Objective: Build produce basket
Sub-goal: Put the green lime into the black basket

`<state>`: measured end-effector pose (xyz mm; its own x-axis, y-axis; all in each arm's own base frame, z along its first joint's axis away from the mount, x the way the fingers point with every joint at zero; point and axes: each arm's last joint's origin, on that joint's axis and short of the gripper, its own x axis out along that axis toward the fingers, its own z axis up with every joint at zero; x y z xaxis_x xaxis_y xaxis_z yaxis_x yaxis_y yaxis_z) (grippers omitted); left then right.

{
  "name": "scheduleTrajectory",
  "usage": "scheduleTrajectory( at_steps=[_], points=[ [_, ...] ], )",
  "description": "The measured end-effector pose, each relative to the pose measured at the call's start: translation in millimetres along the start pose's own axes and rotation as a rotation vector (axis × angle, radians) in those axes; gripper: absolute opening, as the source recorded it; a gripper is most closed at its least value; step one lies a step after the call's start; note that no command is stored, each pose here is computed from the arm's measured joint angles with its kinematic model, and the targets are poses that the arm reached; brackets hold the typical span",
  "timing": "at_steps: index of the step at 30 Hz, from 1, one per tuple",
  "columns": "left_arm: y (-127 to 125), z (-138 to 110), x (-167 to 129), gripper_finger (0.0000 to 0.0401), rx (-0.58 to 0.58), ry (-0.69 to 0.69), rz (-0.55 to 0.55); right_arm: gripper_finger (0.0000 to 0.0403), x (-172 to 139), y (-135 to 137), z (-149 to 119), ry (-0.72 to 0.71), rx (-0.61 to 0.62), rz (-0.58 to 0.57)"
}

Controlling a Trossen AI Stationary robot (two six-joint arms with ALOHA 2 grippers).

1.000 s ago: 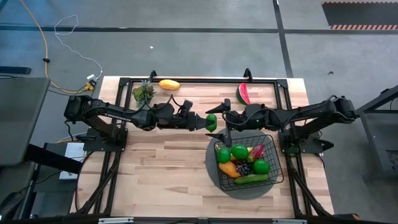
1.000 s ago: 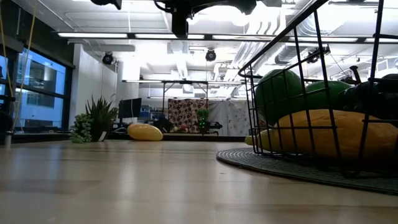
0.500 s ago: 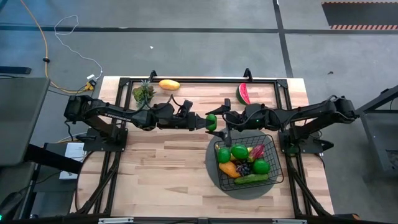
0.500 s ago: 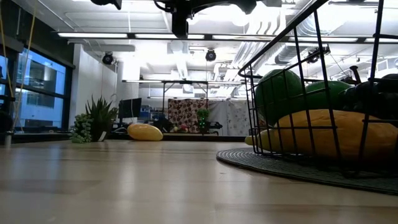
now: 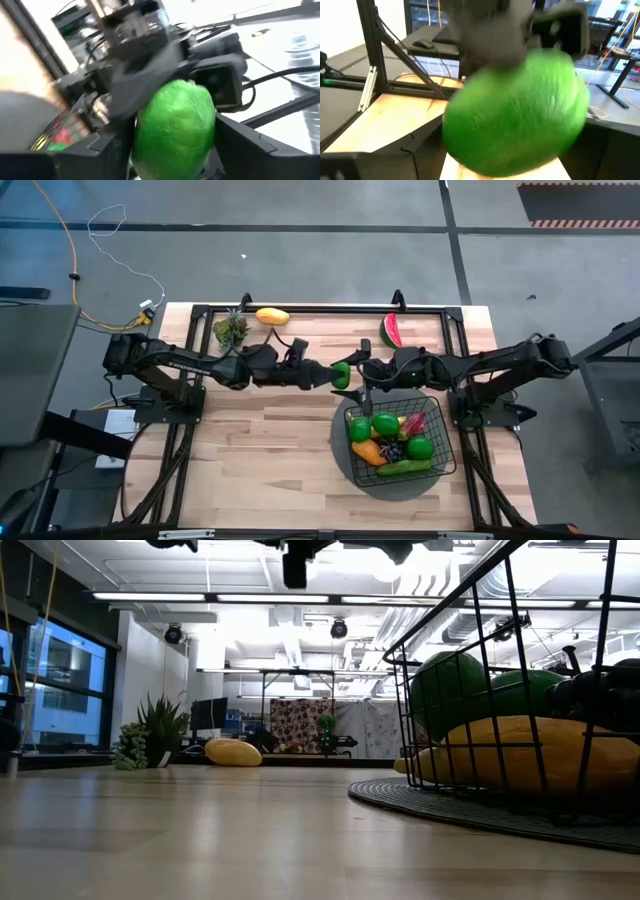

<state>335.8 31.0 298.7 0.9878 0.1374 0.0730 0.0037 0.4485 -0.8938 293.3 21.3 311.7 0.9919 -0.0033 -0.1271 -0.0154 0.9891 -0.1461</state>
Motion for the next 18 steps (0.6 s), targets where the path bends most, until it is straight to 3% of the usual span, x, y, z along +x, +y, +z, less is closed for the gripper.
scheduleTrajectory(
  at_steps=[9, 18],
  points=[
    [-1.4, 10.6, -0.2, 0.0318, 0.048, 0.041, -0.087, 0.0281, 0.1, -0.3, -0.6, 0.005, 0.0, -0.006],
    [4.5, 13.3, 0.1, 0.0326, 0.066, 0.042, -0.039, 0.0272, 0.1, -0.5, -0.5, 0.004, 0.004, -0.007]
  ],
)
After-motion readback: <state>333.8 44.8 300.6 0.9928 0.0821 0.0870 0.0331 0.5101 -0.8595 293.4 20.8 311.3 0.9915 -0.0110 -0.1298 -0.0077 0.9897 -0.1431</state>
